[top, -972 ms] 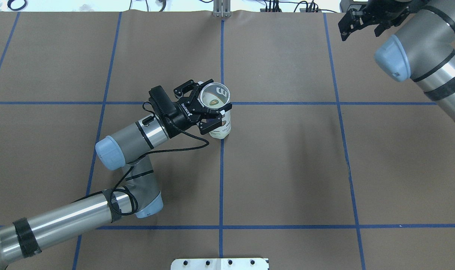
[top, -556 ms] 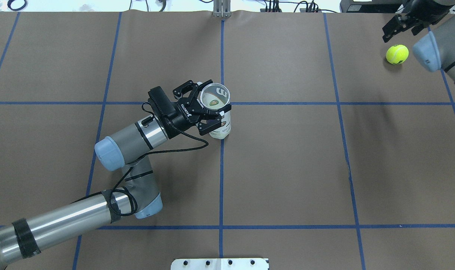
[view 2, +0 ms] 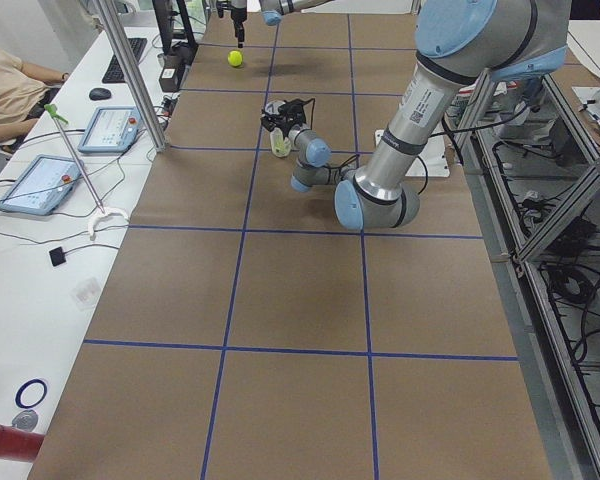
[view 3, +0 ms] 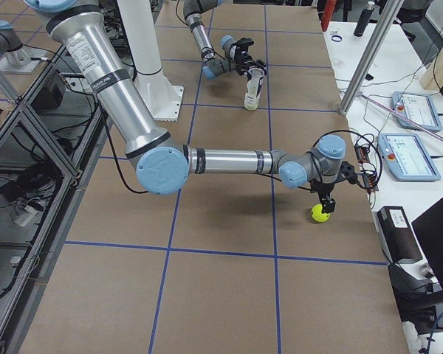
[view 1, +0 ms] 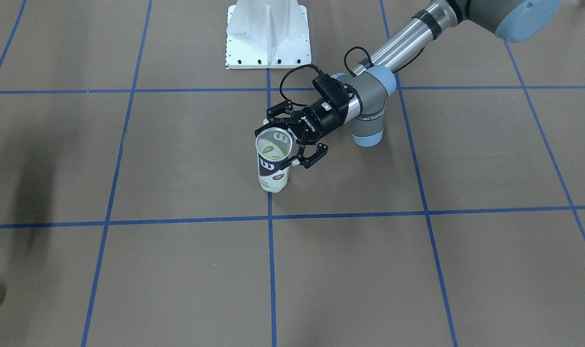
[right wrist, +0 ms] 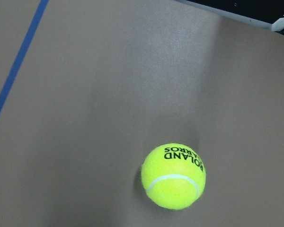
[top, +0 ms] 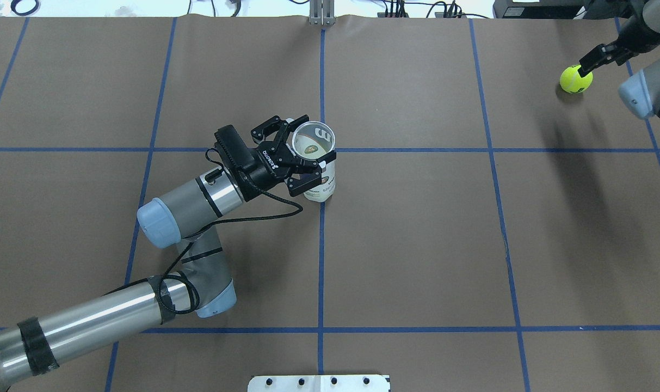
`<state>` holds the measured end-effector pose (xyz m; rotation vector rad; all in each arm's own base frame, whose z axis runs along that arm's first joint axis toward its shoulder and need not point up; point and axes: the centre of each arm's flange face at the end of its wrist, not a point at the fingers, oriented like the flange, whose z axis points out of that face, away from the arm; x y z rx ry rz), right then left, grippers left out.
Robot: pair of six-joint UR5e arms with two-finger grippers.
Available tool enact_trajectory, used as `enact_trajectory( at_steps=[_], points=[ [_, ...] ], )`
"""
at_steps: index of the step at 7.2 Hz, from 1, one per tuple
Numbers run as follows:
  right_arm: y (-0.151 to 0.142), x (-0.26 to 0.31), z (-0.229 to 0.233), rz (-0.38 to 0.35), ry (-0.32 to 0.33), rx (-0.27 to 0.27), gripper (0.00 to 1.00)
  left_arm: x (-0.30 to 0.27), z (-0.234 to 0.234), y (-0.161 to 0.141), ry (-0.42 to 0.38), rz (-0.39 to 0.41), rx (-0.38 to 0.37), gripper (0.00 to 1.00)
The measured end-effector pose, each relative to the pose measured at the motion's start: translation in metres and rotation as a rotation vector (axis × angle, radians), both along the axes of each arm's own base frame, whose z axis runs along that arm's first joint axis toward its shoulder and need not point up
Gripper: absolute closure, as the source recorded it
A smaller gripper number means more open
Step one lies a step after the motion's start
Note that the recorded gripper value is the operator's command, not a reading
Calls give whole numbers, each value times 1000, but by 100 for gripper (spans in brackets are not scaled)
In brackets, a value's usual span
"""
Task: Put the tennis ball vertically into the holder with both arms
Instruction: 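Grasp the farther ball with the right gripper and lift it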
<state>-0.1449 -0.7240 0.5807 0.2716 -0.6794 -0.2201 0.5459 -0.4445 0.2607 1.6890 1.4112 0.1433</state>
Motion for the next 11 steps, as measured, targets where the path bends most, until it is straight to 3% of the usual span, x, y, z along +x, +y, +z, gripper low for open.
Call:
enact_trajectory(
  at_steps=[4,5,6,7,9,11],
  points=[
    [-16,-56,30,2,110,33,1,0,0,0,0,0,1,4],
    [-16,-68,32,8,145,42,26,0,0,0,0,0,0,4],
    [-15,-74,35,12,169,46,79,0,0,0,-1,1,0,4],
    [-14,-75,38,15,182,48,100,1,0,1,0,1,0,4],
    [-14,-73,35,24,183,51,100,1,0,1,1,2,-2,4],
    [-22,-69,-9,80,87,33,100,1,-1,1,2,4,-1,4]
  ],
)
